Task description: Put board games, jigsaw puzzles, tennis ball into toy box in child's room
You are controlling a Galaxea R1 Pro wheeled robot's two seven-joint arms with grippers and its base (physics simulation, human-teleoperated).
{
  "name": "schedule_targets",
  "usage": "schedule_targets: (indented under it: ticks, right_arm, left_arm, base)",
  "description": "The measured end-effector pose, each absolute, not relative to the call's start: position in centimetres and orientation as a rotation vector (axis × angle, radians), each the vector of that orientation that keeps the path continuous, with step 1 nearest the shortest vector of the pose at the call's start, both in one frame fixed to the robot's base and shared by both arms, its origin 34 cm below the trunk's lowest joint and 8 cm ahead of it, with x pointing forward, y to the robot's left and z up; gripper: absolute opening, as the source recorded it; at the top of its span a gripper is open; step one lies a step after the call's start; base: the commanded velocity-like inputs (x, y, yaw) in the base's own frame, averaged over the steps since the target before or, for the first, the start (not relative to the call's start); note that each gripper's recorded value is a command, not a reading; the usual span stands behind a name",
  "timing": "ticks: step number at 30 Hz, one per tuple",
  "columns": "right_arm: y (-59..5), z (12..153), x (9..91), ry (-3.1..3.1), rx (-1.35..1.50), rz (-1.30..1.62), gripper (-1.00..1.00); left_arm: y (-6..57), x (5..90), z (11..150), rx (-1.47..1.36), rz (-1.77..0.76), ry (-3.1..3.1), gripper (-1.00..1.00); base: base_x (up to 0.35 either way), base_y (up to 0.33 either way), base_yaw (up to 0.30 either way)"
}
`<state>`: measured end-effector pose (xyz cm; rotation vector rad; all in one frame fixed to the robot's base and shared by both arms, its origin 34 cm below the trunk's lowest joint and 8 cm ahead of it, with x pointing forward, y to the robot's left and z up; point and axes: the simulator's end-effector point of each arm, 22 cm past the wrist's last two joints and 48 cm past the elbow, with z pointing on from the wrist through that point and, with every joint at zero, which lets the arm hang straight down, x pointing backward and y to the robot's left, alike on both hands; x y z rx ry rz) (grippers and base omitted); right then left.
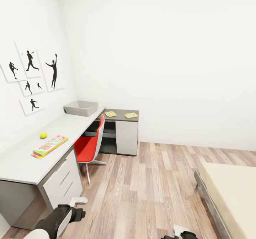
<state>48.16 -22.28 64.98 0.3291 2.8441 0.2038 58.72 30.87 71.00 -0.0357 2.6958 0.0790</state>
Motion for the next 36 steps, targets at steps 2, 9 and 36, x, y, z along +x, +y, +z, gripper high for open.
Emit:
schedule_targets:
  ticks: [2,9,36]
  right_arm:
    - [-22.4,65.2,48.1,2.839,0.330,0.201,1.00]
    - [-22.3,66.0,48.1,2.824,0.350,0.213,1.00]
    - [-24.5,76.1,56.4,2.771,0.535,0.349,1.00]
  left_arm:
    - [30.9,58.8,71.3,-0.034,0.080,2.694,1.00]
    - [30.9,58.9,72.2,-0.032,0.081,2.691,1.00]
    - [30.6,58.1,74.9,-0.034,0.055,2.697,1.00]
  base:
    - [0.000,0.000,0.000]
    - [0.000,0.000,-0.002]
    - [0.000,0.000,-0.234]
